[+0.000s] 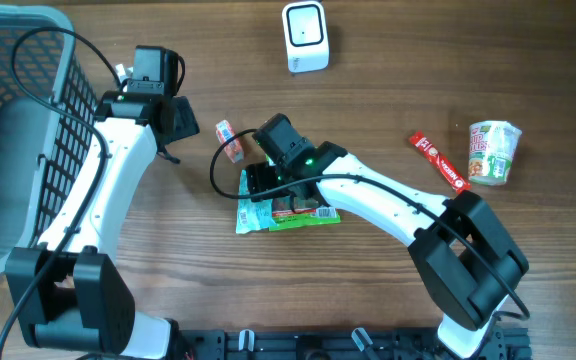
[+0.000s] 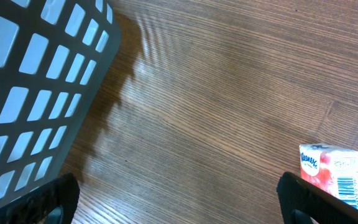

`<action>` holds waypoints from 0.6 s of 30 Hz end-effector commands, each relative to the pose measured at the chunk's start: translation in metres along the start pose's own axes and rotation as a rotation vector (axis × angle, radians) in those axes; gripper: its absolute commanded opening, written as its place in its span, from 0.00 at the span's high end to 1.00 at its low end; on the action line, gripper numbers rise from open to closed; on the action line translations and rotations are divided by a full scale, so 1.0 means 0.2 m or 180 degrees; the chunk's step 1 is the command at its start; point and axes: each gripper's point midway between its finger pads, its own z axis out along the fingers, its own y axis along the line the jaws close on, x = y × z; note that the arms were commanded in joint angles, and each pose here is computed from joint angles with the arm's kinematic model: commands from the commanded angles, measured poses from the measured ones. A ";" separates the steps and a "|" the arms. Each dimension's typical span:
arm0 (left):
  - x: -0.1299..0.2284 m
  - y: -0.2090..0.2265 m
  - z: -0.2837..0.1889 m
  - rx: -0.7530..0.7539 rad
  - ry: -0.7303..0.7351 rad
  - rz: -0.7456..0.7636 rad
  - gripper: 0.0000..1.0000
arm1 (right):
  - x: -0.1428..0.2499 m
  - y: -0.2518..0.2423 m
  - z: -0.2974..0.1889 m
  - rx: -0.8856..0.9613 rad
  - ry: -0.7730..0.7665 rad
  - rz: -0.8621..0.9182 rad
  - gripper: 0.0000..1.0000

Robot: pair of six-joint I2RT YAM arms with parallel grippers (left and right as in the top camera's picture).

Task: Scan the item barcode
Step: 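Reach the right gripper to the wipes pack and grasp it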

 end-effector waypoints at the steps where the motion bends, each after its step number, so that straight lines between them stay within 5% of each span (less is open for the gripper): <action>1: -0.01 0.02 -0.01 -0.0036 -0.0028 0.0024 0.00 | 0.06 -0.01 0.05 0.0072 0.0078 0.0130 0.26; 11: -0.01 0.02 -0.01 -0.0037 -0.0029 0.0023 0.00 | 0.17 0.02 0.21 0.0099 0.0272 0.0217 0.30; 18: -0.01 0.02 -0.01 -0.0037 -0.0029 0.0023 0.00 | 0.17 0.03 0.21 0.0075 0.0275 0.0218 0.42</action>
